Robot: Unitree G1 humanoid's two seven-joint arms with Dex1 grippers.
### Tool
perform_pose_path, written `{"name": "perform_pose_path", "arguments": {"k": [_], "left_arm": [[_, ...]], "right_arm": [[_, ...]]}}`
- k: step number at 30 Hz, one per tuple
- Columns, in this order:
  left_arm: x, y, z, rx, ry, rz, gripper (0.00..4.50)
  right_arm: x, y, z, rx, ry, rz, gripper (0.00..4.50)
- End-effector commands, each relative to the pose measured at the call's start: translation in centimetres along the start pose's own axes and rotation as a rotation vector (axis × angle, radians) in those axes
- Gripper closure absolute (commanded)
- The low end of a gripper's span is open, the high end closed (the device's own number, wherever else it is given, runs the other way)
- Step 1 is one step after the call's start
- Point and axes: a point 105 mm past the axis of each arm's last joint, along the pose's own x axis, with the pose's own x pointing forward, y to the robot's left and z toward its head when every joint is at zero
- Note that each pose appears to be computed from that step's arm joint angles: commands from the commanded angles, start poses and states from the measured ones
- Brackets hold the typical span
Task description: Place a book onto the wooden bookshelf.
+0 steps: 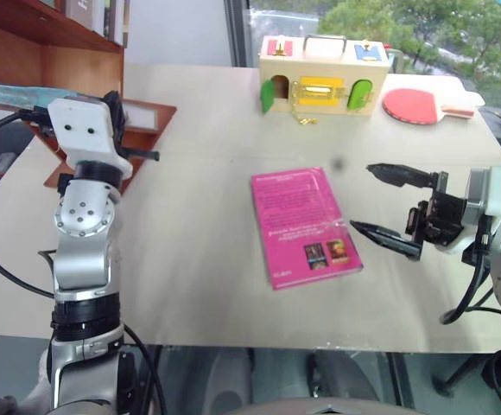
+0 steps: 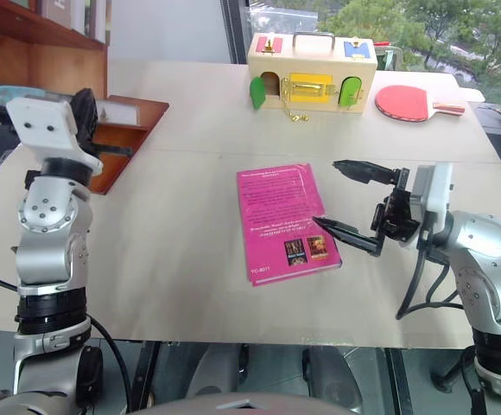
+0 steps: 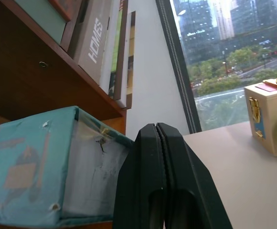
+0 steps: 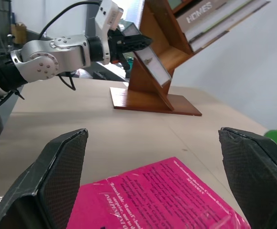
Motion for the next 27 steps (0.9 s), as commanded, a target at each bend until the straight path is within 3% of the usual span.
{"name": "perform_pose_path", "arguments": {"k": [1, 8, 14, 19, 22, 27], "left_arm": [[-0.6, 0.1, 0.8, -0.006, -0.033, -0.036, 4.45], [-1.7, -3.1, 0.5, -0.050, -0.026, -0.205, 4.45], [-3.7, -4.3, -1.6, -0.099, 0.023, -0.276, 4.45], [-6.4, -6.0, -2.5, -0.240, 0.080, -0.503, 4.45], [-8.2, -5.7, -2.8, -0.313, 0.119, -0.597, 3.63], [-10.7, -4.3, -4.5, -0.289, 0.229, -0.624, 1.23]], "right_arm": [[0.7, 0.1, 1.7, -0.046, -0.070, 0.001, 0.00], [1.8, -0.5, 2.9, -0.055, -0.154, -0.028, 0.00], [2.2, -0.5, 3.7, -0.047, -0.204, -0.041, 0.00], [1.6, -0.2, 2.3, -0.046, -0.120, -0.034, 0.00], [0.2, 0.1, 0.4, -0.023, 0.000, -0.032, 0.00], [-3.0, -0.1, -2.5, 0.096, 0.220, -0.088, 0.00]]}}
